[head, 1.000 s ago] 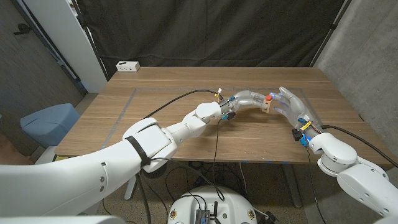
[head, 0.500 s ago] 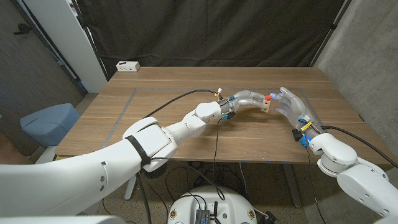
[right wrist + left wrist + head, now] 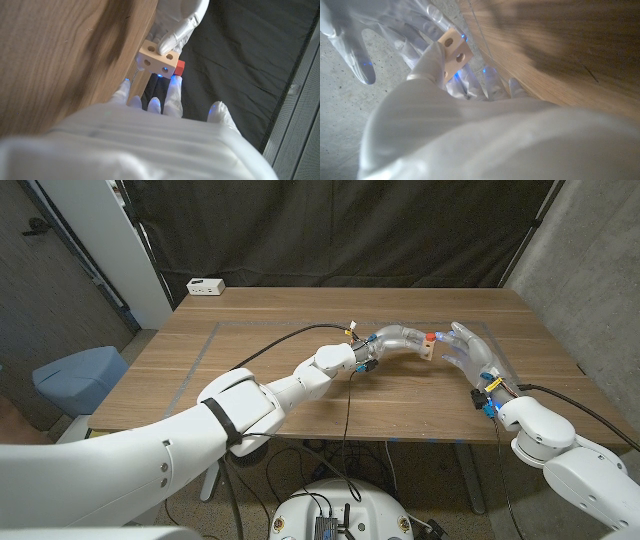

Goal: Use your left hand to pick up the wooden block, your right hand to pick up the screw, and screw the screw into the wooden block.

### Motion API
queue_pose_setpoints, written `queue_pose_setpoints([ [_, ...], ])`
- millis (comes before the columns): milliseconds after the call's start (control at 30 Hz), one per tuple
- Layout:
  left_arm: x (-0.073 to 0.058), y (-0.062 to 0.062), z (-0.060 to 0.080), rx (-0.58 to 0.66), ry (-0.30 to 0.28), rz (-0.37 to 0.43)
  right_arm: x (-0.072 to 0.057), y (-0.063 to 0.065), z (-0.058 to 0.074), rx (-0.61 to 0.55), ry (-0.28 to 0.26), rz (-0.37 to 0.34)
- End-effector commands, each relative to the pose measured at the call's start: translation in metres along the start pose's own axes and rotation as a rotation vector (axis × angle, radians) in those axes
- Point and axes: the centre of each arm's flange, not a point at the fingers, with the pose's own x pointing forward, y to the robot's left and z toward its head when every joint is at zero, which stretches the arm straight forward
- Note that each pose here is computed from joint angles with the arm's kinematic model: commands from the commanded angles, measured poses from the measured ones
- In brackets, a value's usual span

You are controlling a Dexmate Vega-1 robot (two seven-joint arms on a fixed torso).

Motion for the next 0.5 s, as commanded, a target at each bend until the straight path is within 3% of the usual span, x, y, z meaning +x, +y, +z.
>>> queue_pose_setpoints([
  [33,-0.0005,-0.0033,0.0009,-0.001,-0.013,-0.008,-0.0051,-0.0002,0.0015,0.000,-0.005,-0.005],
  [500,0.0001,-0.0044,0.0012,0.003,-0.014,-0.009,-0.0092,-0.0005,0.0028,-0.001,-0.010,-0.002],
])
